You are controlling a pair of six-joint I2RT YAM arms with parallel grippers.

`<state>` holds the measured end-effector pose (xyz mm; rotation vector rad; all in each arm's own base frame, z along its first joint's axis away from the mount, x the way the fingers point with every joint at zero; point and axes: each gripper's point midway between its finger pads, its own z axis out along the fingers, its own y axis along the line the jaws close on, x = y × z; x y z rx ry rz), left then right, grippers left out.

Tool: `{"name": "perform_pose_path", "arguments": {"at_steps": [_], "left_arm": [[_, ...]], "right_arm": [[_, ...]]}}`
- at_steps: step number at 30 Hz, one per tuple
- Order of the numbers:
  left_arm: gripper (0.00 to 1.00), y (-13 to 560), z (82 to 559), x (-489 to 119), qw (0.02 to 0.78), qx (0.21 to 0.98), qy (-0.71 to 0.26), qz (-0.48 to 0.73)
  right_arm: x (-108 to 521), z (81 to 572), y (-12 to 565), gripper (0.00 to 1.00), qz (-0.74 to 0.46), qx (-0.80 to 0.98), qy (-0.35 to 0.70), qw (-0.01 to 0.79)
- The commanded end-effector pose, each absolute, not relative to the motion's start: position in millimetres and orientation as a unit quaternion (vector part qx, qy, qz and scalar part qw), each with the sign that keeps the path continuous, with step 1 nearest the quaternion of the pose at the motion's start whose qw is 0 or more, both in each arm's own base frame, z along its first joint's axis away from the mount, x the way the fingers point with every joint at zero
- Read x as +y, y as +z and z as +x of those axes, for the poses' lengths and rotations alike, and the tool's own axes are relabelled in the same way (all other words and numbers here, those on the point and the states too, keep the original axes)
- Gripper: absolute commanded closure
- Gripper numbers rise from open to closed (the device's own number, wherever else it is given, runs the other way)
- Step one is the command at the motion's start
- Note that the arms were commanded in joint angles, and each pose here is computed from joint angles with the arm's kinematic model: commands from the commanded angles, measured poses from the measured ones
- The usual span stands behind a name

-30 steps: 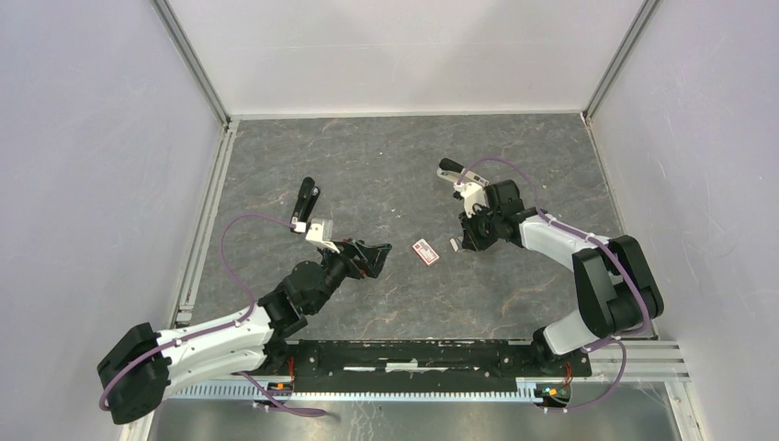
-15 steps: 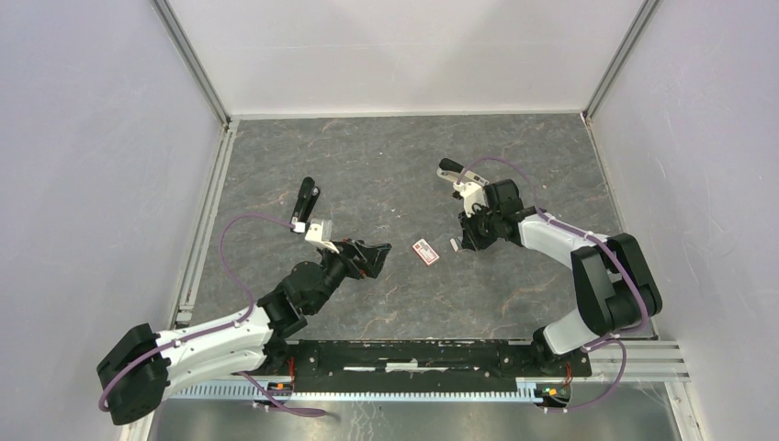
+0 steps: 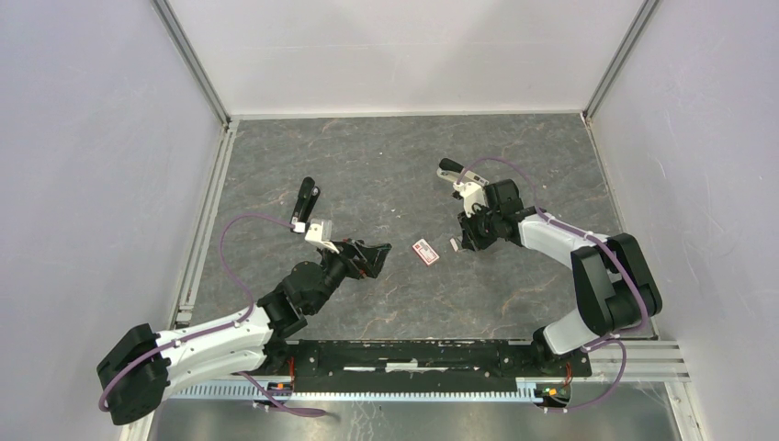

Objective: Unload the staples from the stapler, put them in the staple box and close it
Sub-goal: Place the staple in the staple box.

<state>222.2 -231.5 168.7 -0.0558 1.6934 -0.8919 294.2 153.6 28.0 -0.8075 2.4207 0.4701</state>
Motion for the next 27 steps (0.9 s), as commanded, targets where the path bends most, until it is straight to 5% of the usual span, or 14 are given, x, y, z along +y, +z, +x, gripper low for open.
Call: {"name": "perform_pose_path", "arguments": {"at_steps": [1,27], "left_arm": [[0.01,182.6,226.1,-227.7,0.59,0.703,-0.394,-0.05],[0.01,181.4,224.9,-227.1,0.588,0.704,-0.396,-0.052]], "right_arm": [[160.6,308.8,40.2,0.74,-0.302,0.89,0.174,0.294],[163.6,309.1,53.4,0.71,-0.305,0.881,0.182,0.314]]}}
